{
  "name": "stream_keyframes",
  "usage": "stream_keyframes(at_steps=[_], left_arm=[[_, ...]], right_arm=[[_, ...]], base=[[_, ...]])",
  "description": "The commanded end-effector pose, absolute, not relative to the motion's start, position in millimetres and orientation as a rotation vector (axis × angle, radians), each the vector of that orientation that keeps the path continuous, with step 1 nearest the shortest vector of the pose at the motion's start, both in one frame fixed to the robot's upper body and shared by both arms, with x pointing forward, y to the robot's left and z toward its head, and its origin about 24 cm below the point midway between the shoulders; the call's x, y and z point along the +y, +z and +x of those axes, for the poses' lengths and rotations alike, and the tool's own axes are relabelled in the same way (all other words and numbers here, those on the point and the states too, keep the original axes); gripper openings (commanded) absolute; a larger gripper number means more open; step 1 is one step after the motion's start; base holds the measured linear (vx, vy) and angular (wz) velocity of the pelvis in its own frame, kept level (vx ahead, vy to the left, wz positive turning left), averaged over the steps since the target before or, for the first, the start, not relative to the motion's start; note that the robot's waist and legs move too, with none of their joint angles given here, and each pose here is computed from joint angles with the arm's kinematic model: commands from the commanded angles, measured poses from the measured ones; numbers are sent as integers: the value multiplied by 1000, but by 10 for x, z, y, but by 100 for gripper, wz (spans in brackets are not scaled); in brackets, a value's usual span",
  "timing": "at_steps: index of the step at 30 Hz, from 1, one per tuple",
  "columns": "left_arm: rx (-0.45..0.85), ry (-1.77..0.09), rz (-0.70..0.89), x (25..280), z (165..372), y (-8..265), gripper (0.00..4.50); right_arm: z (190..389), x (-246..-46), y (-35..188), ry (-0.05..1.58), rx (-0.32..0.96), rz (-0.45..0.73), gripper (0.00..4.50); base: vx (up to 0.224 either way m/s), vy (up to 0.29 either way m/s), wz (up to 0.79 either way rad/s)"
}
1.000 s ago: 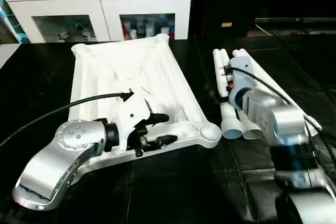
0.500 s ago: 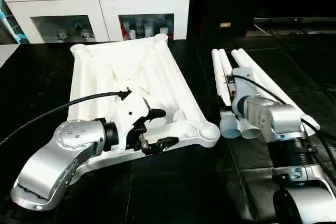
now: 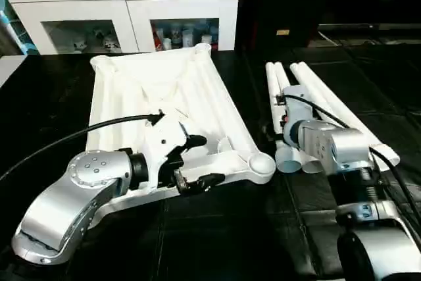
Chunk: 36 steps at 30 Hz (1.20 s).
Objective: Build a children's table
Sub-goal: Pick table leg
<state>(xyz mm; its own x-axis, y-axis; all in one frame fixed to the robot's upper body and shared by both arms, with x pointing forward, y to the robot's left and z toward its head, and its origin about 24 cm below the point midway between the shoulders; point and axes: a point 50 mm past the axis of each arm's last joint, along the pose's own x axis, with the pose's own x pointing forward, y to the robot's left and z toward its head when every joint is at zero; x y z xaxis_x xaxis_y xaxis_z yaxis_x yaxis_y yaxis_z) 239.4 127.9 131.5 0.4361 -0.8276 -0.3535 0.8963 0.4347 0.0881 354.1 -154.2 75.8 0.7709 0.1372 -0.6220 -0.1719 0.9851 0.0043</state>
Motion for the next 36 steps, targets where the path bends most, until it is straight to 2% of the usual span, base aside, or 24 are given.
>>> stream_keyframes(at_steps=[1,4,12,14,15,17,23,24,28,33,36], left_arm=[[275,-1084,305,1270,2402,1338,447],[276,-1083,306,1270,2401,1335,447],[267,-1080,310,1261,2411,1348,450],[263,-1079,311,1259,2414,1353,450],[262,-1079,311,1259,2416,1354,450],[260,-1079,311,1257,2416,1357,450],[249,-1078,315,1250,2429,1369,450],[248,-1078,316,1249,2431,1369,450],[240,-1076,320,1248,2443,1374,450],[232,-1072,327,1245,2459,1380,450],[229,-1070,328,1243,2468,1384,450]], right_arm=[[3553,-1550,770,161,685,-48,450],[3549,-1567,735,154,702,-40,450],[3533,-1632,603,138,762,14,370],[3532,-1645,588,134,768,34,366],[3532,-1648,583,134,769,42,335],[3533,-1661,578,127,769,51,335],[3546,-1737,556,92,763,123,288],[3549,-1752,555,85,762,136,264],[3561,-1806,560,52,753,190,243],[3569,-1854,560,32,744,237,196],[3572,-1866,561,26,738,263,190]], base=[[0,0,0],[0,0,0],[0,0,0],[0,0,0],[0,0,0],[0,0,0],[0,0,0],[0,0,0],[0,0,0],[0,0,0],[0,0,0]])
